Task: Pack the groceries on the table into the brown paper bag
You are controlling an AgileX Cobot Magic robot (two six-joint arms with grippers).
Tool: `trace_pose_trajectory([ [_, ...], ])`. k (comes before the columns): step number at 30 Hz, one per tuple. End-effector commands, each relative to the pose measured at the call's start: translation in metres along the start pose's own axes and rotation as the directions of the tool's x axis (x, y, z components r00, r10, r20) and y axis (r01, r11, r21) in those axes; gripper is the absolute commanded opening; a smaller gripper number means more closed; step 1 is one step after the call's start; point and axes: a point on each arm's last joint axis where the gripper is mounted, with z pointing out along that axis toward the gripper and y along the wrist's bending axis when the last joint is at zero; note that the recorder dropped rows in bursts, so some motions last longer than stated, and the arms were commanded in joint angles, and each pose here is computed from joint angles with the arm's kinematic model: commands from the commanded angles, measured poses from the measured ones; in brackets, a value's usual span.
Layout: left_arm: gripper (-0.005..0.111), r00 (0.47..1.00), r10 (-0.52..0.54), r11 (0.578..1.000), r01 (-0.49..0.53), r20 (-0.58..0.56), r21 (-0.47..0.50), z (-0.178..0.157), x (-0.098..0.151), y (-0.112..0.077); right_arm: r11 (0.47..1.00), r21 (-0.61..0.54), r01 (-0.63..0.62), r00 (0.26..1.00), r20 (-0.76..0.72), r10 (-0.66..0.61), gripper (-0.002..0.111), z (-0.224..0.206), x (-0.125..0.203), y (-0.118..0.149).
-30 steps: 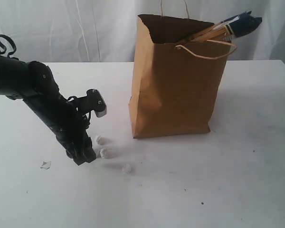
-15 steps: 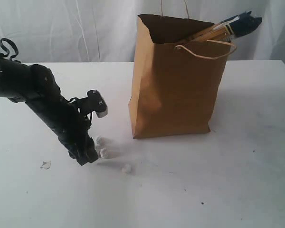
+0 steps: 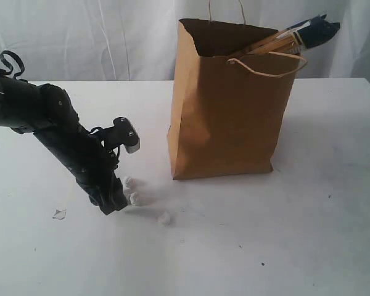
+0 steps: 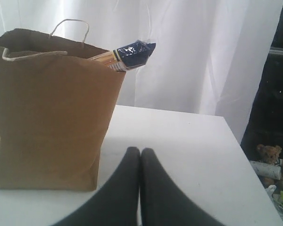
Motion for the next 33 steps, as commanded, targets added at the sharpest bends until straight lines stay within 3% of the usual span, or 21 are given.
trace_pose_trajectory([
  [1,0.053,1.0,-0.015,1.0,0.015,0.005,0.015,-0.001,-0.001,-0.001,1.0,-0.002,-0.012,1.0,-0.001,0.012,0.0,0.0,0.002,0.0],
  [9,0.051,1.0,-0.015,1.0,0.015,0.004,0.017,-0.001,-0.001,-0.001,1.0,-0.002,-0.012,1.0,-0.001,0.012,0.0,0.0,0.002,0.0],
  [12,0.04,1.0,-0.02,1.0,0.02,0.002,0.021,-0.001,0.0,-0.001,1.0,-0.002,-0.012,1.0,-0.001,0.012,0.0,0.0,0.002,0.0],
  [19,0.0,1.0,-0.023,0.999,0.024,-0.012,0.046,-0.001,0.001,-0.004,1.0,-0.002,-0.012,1.0,-0.001,0.012,0.0,0.0,0.002,0.0],
  [25,0.0,0.999,-0.036,0.999,0.036,0.003,0.028,-0.011,-0.002,-0.004,1.0,-0.002,-0.012,1.0,-0.001,0.012,0.0,0.0,0.002,0.0],
  [33,0.0,0.998,0.003,1.0,-0.001,0.068,-0.02,-0.052,-0.011,-0.012,1.0,-0.002,-0.012,1.0,-0.001,0.012,0.0,0.0,0.002,0.0],
])
